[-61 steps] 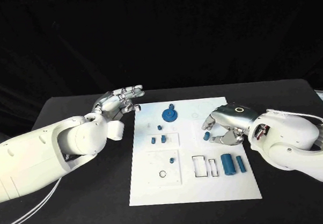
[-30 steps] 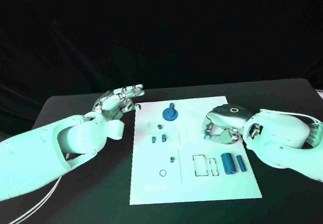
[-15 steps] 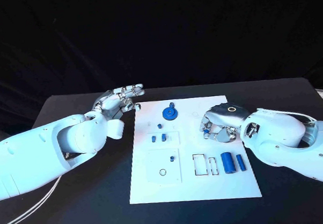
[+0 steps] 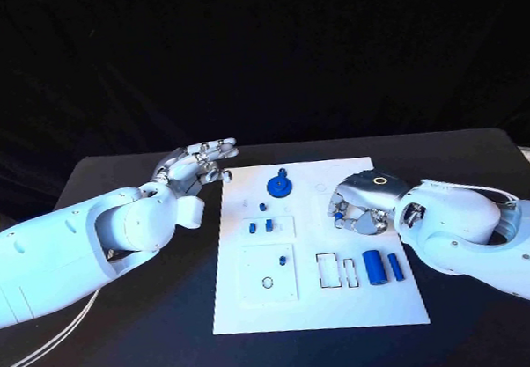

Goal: Assemble the parts on the task board

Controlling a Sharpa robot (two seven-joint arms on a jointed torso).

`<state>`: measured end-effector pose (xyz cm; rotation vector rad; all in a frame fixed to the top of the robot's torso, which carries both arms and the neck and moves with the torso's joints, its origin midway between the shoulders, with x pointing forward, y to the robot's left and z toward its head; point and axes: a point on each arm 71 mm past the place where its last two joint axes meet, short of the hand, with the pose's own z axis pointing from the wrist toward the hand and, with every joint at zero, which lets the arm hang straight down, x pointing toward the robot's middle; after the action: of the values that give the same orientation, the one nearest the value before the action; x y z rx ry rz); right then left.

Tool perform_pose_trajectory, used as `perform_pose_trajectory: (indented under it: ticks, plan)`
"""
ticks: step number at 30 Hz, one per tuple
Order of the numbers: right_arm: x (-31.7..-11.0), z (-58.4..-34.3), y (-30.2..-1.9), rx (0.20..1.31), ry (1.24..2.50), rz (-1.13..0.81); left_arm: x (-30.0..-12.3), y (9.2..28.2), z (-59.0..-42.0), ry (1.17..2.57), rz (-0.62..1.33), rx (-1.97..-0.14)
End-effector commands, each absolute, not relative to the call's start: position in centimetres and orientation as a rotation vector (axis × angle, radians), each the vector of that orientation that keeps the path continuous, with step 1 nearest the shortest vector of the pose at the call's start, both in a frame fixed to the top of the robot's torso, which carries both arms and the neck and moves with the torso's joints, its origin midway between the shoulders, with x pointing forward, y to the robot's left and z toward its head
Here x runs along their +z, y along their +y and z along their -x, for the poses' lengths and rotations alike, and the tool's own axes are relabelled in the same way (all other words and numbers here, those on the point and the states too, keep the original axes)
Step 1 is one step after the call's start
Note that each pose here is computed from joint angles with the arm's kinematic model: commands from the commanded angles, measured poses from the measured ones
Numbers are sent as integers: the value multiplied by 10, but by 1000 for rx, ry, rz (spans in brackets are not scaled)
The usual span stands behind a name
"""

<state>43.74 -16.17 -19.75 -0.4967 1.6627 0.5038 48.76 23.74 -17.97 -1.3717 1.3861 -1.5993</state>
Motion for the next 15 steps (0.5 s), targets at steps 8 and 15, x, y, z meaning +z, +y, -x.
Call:
perform_pose_trajectory:
  ticks: [8, 15]
  plan:
    - [-197, -431, -162, 514, 1647, 498, -179, 235, -488, 1395, 1354, -1613]
    - [-185, -431, -164, 529, 1607, 481, -179, 235, -488, 1394, 1355, -1611]
